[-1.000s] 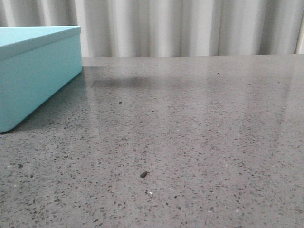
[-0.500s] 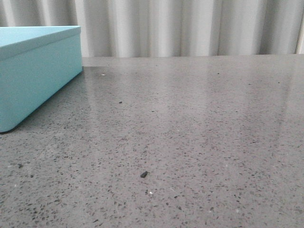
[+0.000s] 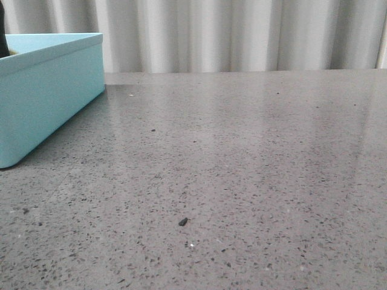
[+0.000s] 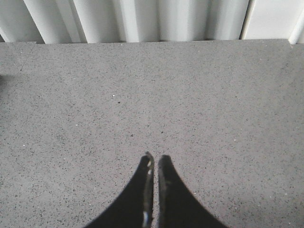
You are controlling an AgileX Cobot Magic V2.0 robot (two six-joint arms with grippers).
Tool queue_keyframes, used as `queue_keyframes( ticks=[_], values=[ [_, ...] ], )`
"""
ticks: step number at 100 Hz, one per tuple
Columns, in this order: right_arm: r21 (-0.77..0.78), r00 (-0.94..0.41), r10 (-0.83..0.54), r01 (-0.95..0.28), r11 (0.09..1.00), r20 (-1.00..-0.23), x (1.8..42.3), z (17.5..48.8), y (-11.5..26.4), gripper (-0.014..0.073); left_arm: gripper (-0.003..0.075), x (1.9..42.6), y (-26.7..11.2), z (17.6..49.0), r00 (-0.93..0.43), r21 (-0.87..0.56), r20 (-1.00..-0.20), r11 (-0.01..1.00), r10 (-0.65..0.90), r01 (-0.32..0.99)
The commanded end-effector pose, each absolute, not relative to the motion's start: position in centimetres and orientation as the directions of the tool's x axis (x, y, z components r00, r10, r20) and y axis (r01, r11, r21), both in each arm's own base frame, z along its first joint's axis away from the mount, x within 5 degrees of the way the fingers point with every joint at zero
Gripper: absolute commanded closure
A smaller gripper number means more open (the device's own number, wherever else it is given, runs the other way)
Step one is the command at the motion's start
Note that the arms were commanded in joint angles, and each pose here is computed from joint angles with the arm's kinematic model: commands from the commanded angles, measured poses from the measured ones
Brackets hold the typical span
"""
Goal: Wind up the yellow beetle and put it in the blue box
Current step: 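Lower the car into the blue box and open the left gripper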
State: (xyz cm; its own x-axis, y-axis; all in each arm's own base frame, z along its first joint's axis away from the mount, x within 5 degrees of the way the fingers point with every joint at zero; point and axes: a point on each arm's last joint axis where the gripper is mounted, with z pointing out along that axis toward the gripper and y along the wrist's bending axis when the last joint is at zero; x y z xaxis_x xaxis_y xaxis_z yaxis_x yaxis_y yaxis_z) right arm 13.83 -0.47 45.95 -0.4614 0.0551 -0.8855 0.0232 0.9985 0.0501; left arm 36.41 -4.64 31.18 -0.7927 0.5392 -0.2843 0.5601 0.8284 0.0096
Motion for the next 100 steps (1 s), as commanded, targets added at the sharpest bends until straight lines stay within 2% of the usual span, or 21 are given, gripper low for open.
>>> queue_keyframes(
  ticks=[1,30,55,62,74,81,100],
  values=[
    [0.034,-0.382,0.041,0.025,0.999,-0.923,13.6,47.2,-0.5,0.0656,0.0554,36.6,-4.8,32.3,-0.781,0.017,-0.351,0.838,0.516,0.546],
    [0.034,-0.384,0.041,0.025,0.999,-0.922,13.6,47.2,-0.5,0.0656,0.0554,38.4,-4.9,29.3,-0.801,-0.007,-0.307,0.84,0.514,0.542],
    [0.035,-0.392,0.041,0.025,0.999,-0.919,13.6,47.1,-0.5,0.0656,0.0547,38.4,-5.0,29.1,-0.803,-0.011,-0.303,0.84,0.514,0.542],
    [0.035,-0.392,0.041,0.025,0.999,-0.919,13.6,47.1,-0.5,0.0656,0.051,38.4,-5.1,29.1,-0.805,-0.023,-0.303,0.84,0.51,0.542],
    [0.035,-0.392,0.041,0.025,0.999,-0.919,13.6,47.1,-0.5,0.0656,0.0356,38.3,-5.2,29.2,-0.806,-0.04,-0.311,0.841,0.503,0.54],
    [0.035,-0.392,0.041,0.025,0.999,-0.919,13.6,47.1,-0.5,0.0656,0.0294,38.4,-5.2,29.2,-0.806,-0.038,-0.315,0.841,0.502,0.539],
    [0.035,-0.392,0.041,0.025,0.999,-0.919,13.6,47.1,-0.5,0.0656,0.0276,38.3,-5.2,29.5,-0.807,-0.043,-0.303,0.839,0.507,0.543]
  ],
)
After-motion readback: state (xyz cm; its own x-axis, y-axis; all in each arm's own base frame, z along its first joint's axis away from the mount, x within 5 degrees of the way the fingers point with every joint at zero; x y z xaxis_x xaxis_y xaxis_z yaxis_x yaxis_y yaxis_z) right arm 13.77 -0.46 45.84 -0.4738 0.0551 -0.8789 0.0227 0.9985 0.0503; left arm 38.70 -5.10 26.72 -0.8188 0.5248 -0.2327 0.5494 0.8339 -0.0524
